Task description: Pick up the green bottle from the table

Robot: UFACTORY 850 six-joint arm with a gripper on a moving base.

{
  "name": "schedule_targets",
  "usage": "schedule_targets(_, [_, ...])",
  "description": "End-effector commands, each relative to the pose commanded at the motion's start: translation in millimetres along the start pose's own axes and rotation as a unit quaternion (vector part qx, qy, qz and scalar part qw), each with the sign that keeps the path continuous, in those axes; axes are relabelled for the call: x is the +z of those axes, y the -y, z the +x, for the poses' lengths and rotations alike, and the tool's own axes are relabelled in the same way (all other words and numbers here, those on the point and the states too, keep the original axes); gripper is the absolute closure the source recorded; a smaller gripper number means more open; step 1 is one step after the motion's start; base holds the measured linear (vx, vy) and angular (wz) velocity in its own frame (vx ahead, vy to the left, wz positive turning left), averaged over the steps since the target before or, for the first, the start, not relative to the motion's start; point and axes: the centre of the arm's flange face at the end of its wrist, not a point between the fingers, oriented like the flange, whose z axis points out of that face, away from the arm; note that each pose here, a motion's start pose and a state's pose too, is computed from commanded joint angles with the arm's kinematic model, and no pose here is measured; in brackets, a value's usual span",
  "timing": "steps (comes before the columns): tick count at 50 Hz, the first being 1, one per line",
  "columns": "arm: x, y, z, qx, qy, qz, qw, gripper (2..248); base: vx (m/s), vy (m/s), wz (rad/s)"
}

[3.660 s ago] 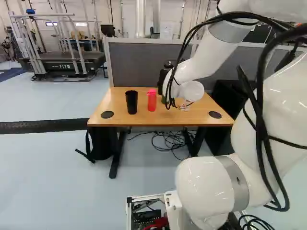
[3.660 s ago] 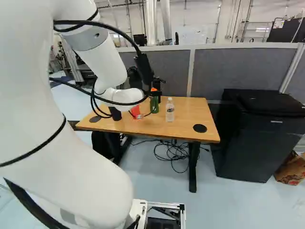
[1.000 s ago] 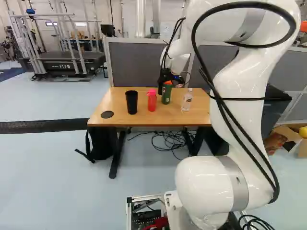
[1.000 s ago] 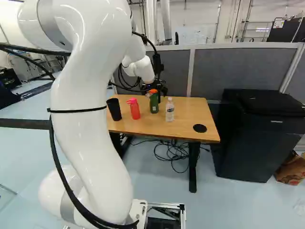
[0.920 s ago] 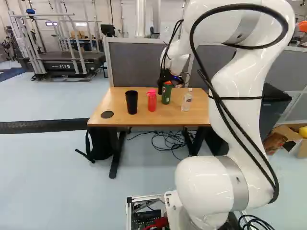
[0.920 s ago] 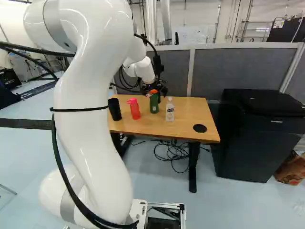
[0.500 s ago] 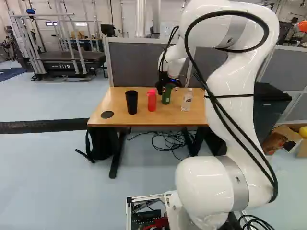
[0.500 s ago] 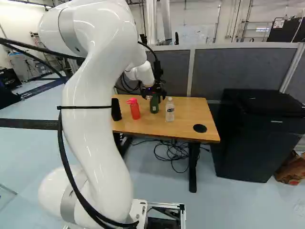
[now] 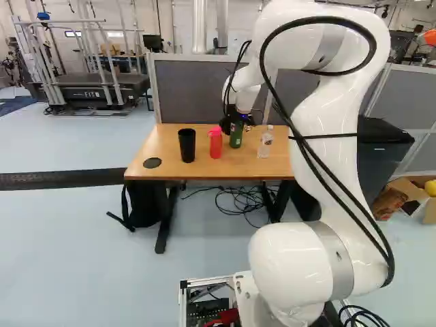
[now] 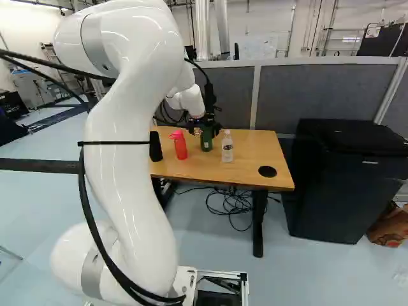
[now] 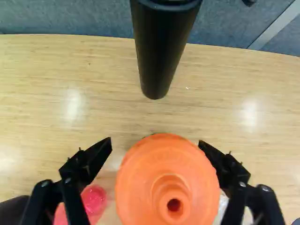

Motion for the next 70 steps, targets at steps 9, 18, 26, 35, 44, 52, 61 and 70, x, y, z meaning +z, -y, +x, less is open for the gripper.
schedule_targets(9, [0, 0.0, 0.0, 0.0, 0.0, 0.0, 1.0, 138, 0.0, 0.0, 0.0])
schedule_targets(18, [0, 0.0, 0.0, 0.0, 0.0, 0.0, 1.0, 207, 0.0, 0.0, 0.0])
schedule_targets(26, [-5, -0.1, 1.7, 0.0, -0.004, 0.0, 1.0, 233, 0.0, 0.0, 0.0])
schedule_targets(35, [-16, -0.2, 5.5, 0.0, -0.012, 0.0, 0.9999, 233, 0.0, 0.0, 0.0])
schedule_targets(44, [-28, -0.4, 8.7, 0.0, -0.021, 0.0, 0.9998, 233, 0.0, 0.0, 0.0])
schedule_targets(52, [-40, -0.3, 10.3, 0.0, -0.033, -0.001, 0.9994, 233, 0.0, 0.0, 0.0])
schedule_targets(61, [-56, 1.1, 8.8, -0.001, -0.043, 0.0, 0.9991, 233, 0.0, 0.0, 0.0])
schedule_targets(70, [-74, 3.3, 4.8, -0.002, -0.049, 0.001, 0.9988, 233, 0.0, 0.0, 0.0])
